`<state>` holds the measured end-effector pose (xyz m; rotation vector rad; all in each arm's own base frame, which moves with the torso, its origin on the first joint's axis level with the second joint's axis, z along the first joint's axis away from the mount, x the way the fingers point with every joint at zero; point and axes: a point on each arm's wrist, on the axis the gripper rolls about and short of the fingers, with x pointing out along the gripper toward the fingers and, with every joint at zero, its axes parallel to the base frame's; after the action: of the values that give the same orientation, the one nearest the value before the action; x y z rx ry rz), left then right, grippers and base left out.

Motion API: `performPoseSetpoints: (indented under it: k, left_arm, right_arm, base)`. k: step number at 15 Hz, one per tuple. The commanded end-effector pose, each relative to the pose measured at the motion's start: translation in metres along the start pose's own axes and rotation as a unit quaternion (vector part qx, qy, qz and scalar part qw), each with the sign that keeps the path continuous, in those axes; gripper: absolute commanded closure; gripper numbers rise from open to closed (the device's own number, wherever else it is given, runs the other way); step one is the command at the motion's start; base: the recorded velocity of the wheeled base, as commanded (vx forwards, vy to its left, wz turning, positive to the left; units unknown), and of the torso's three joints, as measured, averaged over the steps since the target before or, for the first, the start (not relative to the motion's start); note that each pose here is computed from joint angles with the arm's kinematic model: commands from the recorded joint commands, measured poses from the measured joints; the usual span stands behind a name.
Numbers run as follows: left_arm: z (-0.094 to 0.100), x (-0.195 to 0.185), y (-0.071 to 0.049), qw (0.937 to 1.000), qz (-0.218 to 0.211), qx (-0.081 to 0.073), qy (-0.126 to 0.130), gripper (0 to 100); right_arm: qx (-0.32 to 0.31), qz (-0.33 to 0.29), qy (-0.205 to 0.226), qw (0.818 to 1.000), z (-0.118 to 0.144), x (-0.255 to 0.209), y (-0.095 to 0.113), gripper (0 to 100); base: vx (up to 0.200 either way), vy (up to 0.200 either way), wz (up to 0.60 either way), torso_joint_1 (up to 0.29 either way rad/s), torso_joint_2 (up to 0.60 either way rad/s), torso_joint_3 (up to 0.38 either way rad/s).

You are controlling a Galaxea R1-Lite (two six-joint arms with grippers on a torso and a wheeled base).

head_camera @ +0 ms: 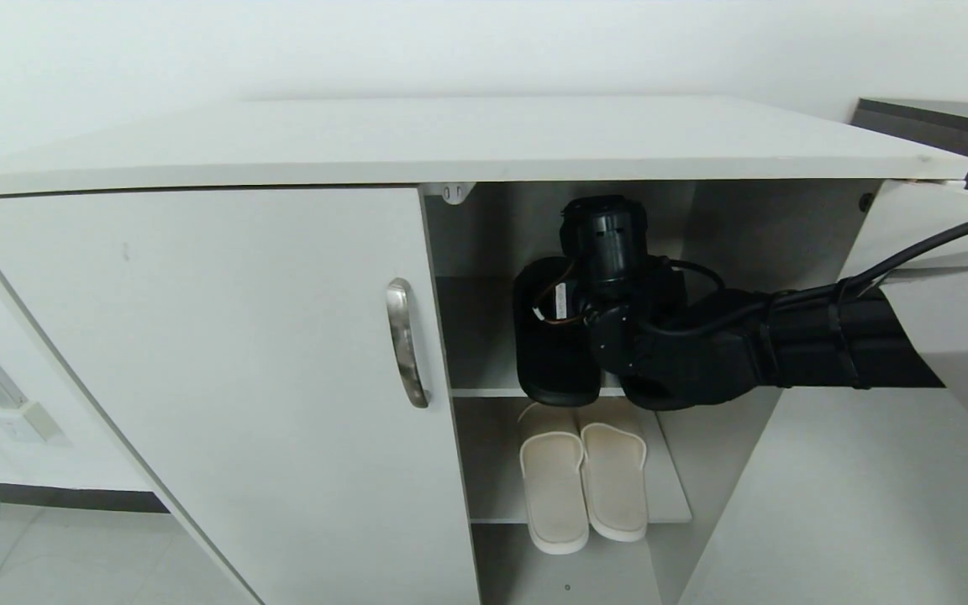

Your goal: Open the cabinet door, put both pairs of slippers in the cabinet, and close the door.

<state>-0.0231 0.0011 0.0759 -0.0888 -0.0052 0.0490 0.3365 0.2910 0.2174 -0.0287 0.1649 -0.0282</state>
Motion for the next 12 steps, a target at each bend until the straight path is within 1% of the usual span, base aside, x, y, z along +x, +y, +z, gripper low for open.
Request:
performPoseSetpoints:
  k: [1, 8, 9, 12]
  left_arm:
    - [0.0000, 0.0001, 0.0000, 1.0000, 0.001, 0.000, 0.001, 100]
    - [0.0000, 0.0001, 0.0000, 1.0000, 0.001, 0.000, 0.001, 100]
    - [0.0000, 0.0001, 0.0000, 1.0000, 0.001, 0.000, 0.001, 100]
    - [0.0000, 0.0001, 0.0000, 1.0000, 0.001, -0.001, 0.001, 100]
  right_arm:
    - [-0.001, 0.002, 0.000, 1.000, -0.0011, 0.0005, 0.0016, 100]
    - [-0.004, 0.007, 0.006, 1.000, -0.0053, 0.0031, 0.0039, 100]
    - [-0.004, 0.007, 0.006, 1.000, -0.0053, 0.0031, 0.0039, 0]
    - [-0.007, 0.007, 0.008, 1.000, -0.0069, 0.0032, 0.0038, 0]
  base:
    - [0.000, 0.000, 0.00, 0.000, 0.00, 0.000]
    - [0.000, 0.000, 0.00, 0.000, 0.00, 0.000]
    - [0.000, 0.000, 0.00, 0.000, 0.00, 0.000]
    - [0.000, 0.000, 0.00, 0.000, 0.00, 0.000]
